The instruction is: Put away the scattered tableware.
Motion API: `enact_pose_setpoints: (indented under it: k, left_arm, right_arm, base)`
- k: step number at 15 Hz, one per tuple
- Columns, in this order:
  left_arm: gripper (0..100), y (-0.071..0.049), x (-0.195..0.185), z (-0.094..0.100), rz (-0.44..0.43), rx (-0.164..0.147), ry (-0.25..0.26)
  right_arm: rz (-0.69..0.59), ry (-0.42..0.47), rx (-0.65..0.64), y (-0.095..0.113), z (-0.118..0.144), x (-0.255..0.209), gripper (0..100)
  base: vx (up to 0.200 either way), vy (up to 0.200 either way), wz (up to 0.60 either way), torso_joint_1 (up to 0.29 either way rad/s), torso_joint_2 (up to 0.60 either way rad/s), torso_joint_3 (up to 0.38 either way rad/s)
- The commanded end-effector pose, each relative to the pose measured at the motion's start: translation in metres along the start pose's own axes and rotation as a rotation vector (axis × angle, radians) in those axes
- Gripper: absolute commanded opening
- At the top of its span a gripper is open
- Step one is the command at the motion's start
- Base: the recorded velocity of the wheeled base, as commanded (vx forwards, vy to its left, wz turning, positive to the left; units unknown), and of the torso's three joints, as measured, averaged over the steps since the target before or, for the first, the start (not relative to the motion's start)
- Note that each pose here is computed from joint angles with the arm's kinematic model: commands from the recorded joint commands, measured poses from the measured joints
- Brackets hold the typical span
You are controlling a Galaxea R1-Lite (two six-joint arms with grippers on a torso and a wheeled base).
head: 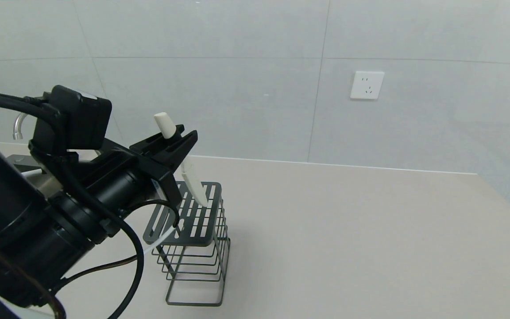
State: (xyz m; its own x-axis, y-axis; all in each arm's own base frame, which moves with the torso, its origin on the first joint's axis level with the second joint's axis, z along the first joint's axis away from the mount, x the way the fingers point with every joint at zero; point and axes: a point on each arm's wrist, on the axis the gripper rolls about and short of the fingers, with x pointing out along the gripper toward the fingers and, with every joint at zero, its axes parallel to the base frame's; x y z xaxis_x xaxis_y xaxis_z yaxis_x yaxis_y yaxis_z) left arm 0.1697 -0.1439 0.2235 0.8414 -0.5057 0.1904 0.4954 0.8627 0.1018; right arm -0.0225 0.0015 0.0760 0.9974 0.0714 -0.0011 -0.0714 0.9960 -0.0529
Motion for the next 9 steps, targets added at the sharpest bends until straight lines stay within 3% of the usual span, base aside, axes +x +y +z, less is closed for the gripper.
enact_pose_setpoints:
  k: [1,4,5,9]
  left_arm:
    - [0,0.000,0.005,0.001,0.002,0.001,-0.004]
    - [0,-0.002,0.013,-0.002,0.004,0.010,0.005]
    - [0,-0.002,0.017,-0.005,0.013,0.053,0.002]
    - [0,-0.003,0.019,-0.006,0.023,0.062,0.004]
  right_arm:
    - [0.001,0.003,0.000,0.000,0.000,0.000,100]
    - [0.001,0.002,-0.002,0.000,0.000,0.000,100]
    - [0.001,0.000,-0.002,0.000,0.000,0.000,100]
    - [-0.001,0.001,-0.002,0.000,0.000,0.000,100]
  base:
    - [0.000,0.000,0.00,0.000,0.00,0.000]
    - [0.000,0.000,0.00,0.000,0.00,0.000]
    - [0.000,0.000,0.00,0.000,0.00,0.000]
    - [0.000,0.000,0.00,0.000,0.00,0.000]
